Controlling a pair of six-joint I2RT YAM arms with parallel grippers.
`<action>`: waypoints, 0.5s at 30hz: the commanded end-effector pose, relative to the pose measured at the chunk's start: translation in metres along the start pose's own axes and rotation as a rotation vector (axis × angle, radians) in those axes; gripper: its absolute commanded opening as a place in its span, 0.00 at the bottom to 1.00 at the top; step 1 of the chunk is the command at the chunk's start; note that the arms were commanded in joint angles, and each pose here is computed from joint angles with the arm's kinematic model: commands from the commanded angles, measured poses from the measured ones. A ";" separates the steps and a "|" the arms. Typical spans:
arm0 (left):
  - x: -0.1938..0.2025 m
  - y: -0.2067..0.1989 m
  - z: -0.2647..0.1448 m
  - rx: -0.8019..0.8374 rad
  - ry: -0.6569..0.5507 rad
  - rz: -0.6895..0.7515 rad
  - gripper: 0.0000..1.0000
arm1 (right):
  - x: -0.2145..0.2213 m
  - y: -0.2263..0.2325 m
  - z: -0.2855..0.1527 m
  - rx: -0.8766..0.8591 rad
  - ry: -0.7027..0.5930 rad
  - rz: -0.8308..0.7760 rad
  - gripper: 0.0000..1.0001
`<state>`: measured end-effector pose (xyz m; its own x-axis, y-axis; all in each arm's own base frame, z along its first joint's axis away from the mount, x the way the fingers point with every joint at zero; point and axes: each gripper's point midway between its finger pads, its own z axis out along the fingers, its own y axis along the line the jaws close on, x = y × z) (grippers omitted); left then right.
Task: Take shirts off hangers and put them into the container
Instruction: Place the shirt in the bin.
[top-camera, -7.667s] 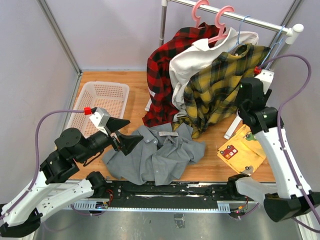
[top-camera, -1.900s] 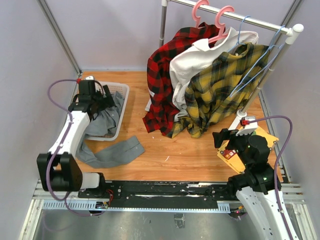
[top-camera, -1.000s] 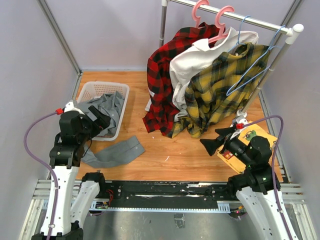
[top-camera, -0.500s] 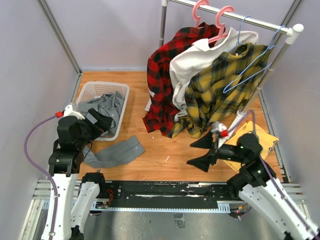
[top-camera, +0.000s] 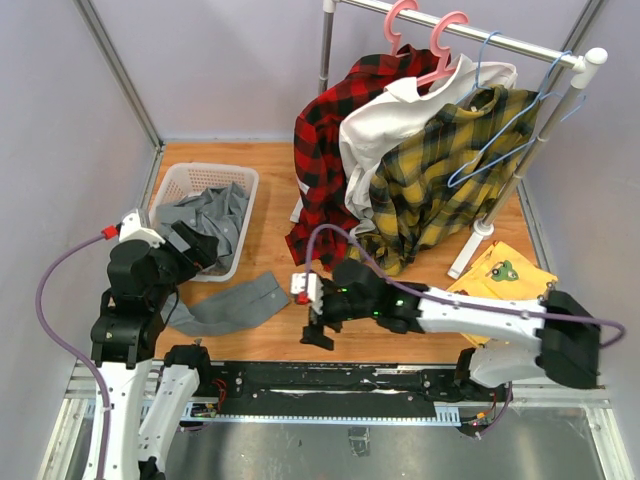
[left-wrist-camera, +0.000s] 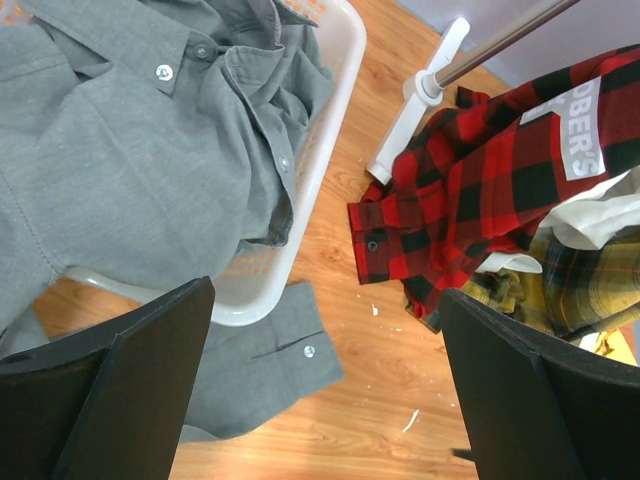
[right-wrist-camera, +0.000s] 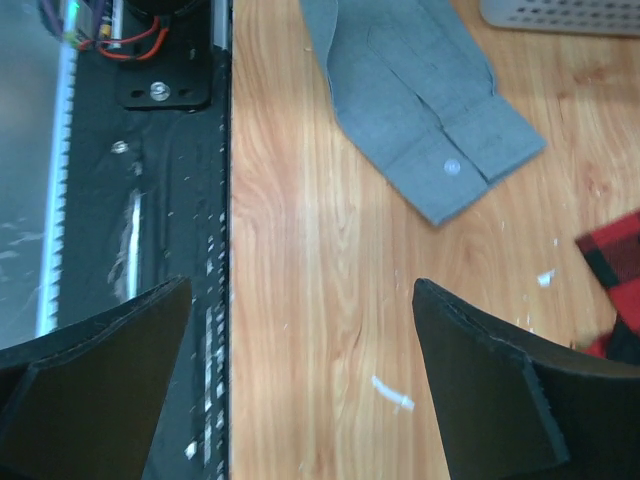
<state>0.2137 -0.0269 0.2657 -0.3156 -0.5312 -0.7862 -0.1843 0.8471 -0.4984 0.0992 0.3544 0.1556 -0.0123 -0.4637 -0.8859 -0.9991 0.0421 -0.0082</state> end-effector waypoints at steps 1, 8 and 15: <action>-0.010 -0.003 -0.008 0.006 -0.040 0.027 1.00 | -0.026 -0.007 0.052 -0.023 -0.038 -0.174 0.93; -0.009 -0.003 -0.009 0.013 -0.045 0.034 1.00 | -0.014 -0.043 0.127 0.078 -0.059 -0.160 0.93; -0.008 0.000 -0.011 0.004 -0.051 0.055 1.00 | 0.002 -0.066 0.165 0.095 -0.101 0.022 0.92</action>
<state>0.2093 -0.0259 0.2688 -0.3005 -0.5086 -0.8069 -0.1721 0.8610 -0.4786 0.1508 0.4711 0.0566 0.0285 -0.5051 -0.8626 -0.9956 0.0628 -0.0696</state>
